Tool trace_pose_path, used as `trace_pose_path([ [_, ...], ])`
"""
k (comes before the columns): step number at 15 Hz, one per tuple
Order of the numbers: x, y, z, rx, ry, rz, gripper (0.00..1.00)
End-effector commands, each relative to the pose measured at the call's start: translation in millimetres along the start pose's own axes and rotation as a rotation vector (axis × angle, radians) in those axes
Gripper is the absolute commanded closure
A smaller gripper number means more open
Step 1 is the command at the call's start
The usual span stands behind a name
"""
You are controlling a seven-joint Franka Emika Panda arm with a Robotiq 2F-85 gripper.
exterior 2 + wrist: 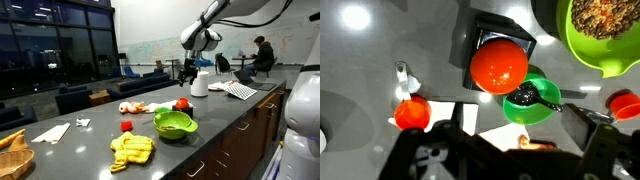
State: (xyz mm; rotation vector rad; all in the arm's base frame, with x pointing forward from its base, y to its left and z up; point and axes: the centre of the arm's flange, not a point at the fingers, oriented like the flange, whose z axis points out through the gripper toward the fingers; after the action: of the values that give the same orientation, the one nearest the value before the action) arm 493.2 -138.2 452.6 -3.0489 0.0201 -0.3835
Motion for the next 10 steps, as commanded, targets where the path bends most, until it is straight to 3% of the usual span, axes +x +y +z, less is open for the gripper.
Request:
trace_pose_path([
  [1, 0, 0, 1, 0.0, -0.001, 0.0, 0.0],
  [5, 2, 0, -1, -0.001, 0.003, 0.001, 0.0],
  [10, 6, 3, 13, -0.018, -0.067, 0.003, 0.0],
])
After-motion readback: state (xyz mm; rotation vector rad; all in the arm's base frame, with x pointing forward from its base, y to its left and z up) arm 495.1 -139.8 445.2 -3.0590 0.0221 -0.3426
